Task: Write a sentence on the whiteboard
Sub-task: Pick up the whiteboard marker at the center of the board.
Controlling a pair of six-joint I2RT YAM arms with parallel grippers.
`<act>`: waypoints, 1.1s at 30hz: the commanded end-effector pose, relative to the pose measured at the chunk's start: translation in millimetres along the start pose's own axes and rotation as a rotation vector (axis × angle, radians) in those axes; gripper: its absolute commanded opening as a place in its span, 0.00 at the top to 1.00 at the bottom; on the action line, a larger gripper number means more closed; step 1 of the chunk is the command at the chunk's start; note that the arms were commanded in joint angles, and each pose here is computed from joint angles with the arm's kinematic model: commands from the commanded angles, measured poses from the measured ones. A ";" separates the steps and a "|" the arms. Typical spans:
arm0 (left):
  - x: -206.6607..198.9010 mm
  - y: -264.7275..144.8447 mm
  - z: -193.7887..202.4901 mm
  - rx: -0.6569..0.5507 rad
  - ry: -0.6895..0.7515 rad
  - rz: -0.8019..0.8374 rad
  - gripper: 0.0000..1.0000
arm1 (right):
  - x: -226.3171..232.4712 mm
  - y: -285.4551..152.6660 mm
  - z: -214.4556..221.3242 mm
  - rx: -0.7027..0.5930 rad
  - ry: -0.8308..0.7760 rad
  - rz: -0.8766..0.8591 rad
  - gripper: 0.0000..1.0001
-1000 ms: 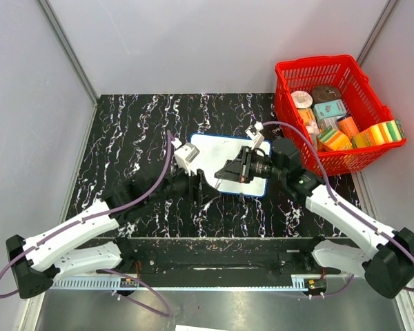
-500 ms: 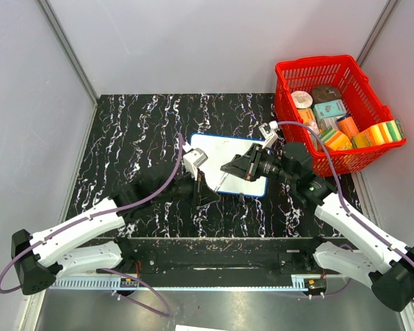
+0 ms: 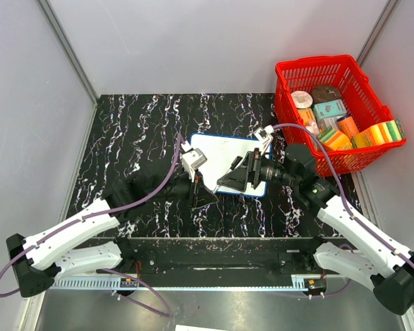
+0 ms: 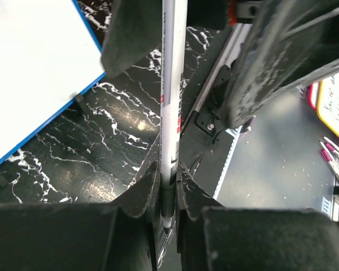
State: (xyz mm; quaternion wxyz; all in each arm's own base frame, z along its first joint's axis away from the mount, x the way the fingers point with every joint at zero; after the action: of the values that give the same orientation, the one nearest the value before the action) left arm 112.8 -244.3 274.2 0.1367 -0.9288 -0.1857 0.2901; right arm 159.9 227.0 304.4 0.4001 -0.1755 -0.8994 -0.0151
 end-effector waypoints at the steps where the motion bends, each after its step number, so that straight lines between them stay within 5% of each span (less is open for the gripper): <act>1: -25.4 -16.6 -25.7 -0.064 0.104 0.129 1.00 | 24.3 0.5 -0.9 0.063 -0.047 -0.201 0.03; 8: -28.8 -16.1 -32.7 -0.076 0.120 0.142 1.00 | 28.7 2.4 1.9 0.074 -0.025 -0.287 0.33; 12: -29.3 -15.7 -34.3 -0.083 0.121 0.143 1.00 | 28.2 2.9 4.0 0.095 -0.019 -0.291 0.62; 20: -27.0 -13.8 -32.9 -0.080 0.113 0.131 1.00 | 27.0 0.5 8.6 0.124 -0.016 -0.291 0.73; 26: -24.1 -9.9 -31.8 -0.079 0.102 0.119 1.00 | 23.8 1.9 13.0 0.159 -0.015 -0.295 0.99; 32: -23.4 -8.3 -31.1 -0.073 0.097 0.117 1.00 | 22.7 0.7 12.3 0.138 -0.021 -0.270 1.00; 33: -22.7 -7.7 -30.6 -0.071 0.096 0.114 1.00 | 22.3 0.6 12.3 0.133 -0.021 -0.266 0.94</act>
State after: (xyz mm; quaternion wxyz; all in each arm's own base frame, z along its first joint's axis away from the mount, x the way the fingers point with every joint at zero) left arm 107.4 -245.8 292.3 0.1310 -0.9428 -0.1464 0.2694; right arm 142.4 238.0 306.5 0.4069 -0.0376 -0.9127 -0.0037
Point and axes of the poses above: each gripper's point midway between its finger pads, its own y axis out along the fingers, its own x axis along the line the jaws close on, z = x × y, the point moved 6 cm from there along -y, back along the fingers, and after that the axes turned 1 degree about -y, right-handed, at the moved point
